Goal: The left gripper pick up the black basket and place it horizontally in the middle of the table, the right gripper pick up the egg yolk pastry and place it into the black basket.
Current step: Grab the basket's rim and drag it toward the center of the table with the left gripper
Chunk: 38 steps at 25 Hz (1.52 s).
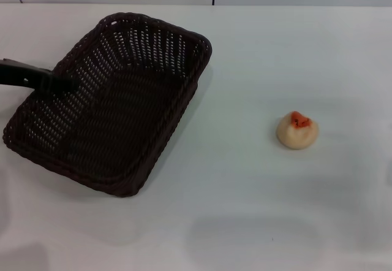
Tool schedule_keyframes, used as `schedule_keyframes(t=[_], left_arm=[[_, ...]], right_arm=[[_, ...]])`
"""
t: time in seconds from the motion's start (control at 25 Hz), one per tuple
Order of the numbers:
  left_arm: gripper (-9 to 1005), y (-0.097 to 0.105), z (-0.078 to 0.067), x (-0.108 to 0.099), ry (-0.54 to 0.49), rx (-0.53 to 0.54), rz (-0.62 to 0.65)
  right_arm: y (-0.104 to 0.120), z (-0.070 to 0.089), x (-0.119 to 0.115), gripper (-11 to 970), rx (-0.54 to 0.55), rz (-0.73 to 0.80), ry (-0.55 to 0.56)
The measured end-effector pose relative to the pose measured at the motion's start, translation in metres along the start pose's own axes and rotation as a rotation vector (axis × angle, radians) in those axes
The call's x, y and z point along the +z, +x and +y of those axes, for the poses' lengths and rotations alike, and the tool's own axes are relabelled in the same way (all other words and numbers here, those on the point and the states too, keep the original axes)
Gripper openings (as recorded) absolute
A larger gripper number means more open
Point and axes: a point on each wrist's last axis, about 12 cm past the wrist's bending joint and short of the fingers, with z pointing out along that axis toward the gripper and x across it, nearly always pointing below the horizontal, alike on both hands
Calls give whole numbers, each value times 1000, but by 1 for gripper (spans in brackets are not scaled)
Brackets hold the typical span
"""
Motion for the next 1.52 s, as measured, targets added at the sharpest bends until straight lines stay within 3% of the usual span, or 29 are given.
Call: schedule_keyframes(t=[0.24,0.44,0.56,1.16,1.52], left_arm=[[715,1,-2,2,-9,23,24],[514,0,-3,4,-9,31,28],[314,-1,-4,4,-7,40,28],[277,-12,-9,2,2,97,6],[233,-50,-19,-27,109,219,-131]], right_arm=[[0,1,0,505,1,-1,-1],[0,1,1,505,6,-2,-1],[-1,1,1,506,7,-3,-1],[0,0,1,506,4,-2,0],[0,-3,-2,506,0,5,10]])
